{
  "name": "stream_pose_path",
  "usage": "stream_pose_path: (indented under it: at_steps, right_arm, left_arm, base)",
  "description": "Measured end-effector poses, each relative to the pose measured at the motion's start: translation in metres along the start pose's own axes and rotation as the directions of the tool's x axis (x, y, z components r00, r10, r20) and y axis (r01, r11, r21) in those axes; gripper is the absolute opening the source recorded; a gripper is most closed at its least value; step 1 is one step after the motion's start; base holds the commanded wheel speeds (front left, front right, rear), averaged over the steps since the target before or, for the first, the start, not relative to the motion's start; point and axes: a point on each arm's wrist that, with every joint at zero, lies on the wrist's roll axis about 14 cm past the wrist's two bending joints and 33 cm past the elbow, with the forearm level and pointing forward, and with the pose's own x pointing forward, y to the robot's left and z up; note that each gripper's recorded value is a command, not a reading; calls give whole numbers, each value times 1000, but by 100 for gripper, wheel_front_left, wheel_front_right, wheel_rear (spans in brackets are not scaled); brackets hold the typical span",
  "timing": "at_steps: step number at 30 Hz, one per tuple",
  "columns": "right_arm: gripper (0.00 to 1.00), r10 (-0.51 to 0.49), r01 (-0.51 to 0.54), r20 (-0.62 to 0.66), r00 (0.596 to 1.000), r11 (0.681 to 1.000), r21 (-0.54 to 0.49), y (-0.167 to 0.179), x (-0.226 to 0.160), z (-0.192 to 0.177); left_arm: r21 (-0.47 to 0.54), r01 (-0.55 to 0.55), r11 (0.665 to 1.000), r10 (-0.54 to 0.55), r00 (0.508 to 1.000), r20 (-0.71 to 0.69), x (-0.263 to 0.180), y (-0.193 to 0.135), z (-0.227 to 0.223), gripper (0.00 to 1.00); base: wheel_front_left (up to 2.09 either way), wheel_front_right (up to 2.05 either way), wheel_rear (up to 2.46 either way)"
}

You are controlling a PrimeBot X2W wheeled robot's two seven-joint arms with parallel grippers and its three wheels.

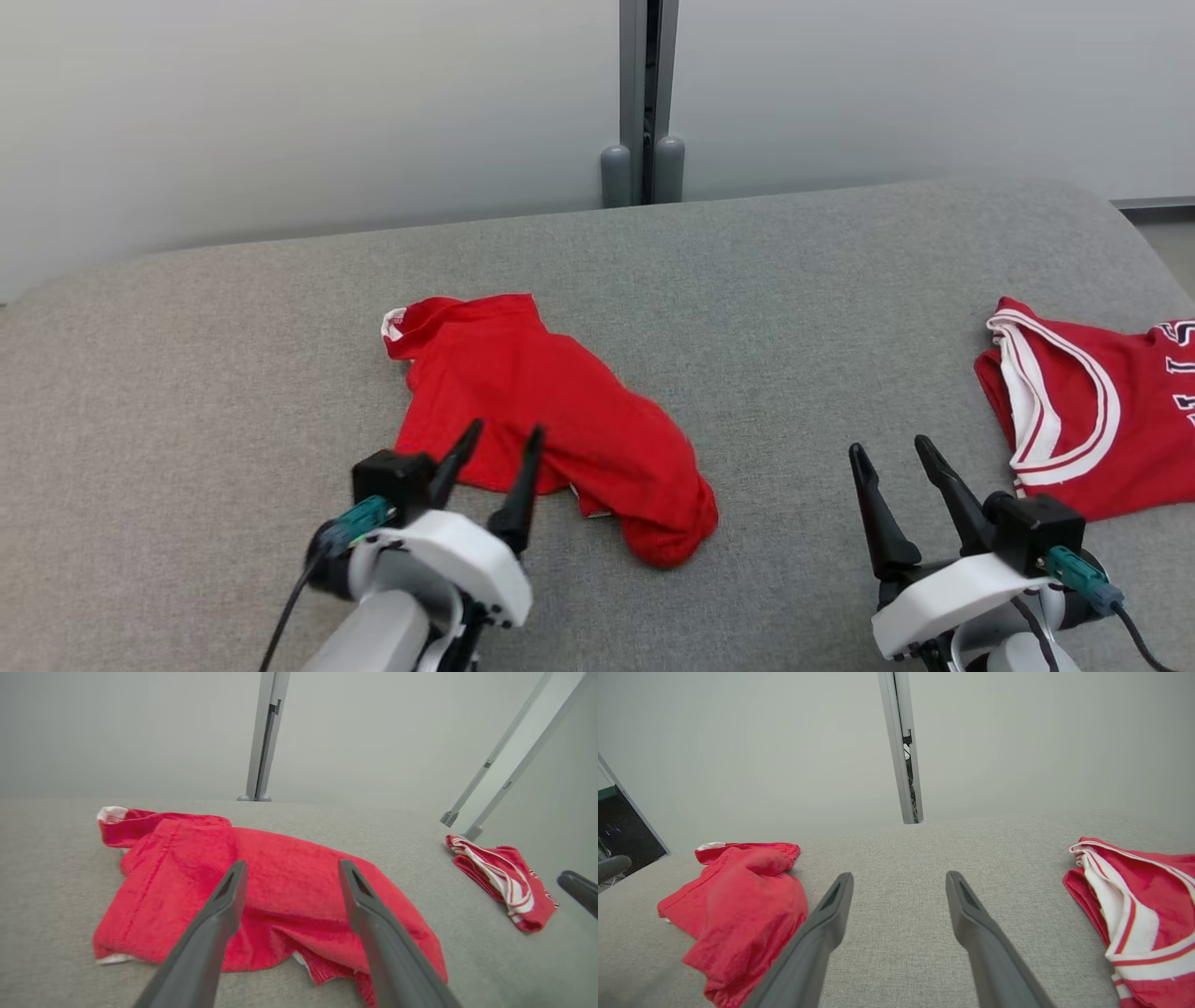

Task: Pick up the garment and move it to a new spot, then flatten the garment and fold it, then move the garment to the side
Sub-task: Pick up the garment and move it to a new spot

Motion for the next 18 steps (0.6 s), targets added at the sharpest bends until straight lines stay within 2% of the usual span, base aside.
stream_pose_path:
  at_steps: [4, 9, 13, 14, 18]
  right_arm:
    - [100, 6, -6, 2, 1000, 1000, 2, 3, -4, 0]
    - [100, 27, -27, -4, 1000, 1000, 2, 11, -7, -2]
    - [100, 56, -56, -17, 998, 998, 0, 21, -10, -7]
    - [100, 68, -68, -29, 997, 998, 0, 25, -13, -11]
    - [100, 88, -89, -39, 995, 996, -2, 32, -14, -14]
  left_arm:
    - [52, -159, 986, 157, 987, 43, -29, 52, 5, 100]
    - [72, -318, 945, 311, 946, 94, -71, 97, 9, 100]
    - [94, -417, 904, 406, 906, 117, -105, 123, 7, 100]
    - [95, -456, 885, 443, 887, 130, -118, 130, 6, 100]
    - [80, -516, 853, 502, 853, 142, -137, 142, 5, 100]
  base:
    - [0, 0, 0]
    - [0, 0, 0]
    - [0, 0, 0]
    - [0, 0, 0]
    - [0, 0, 0]
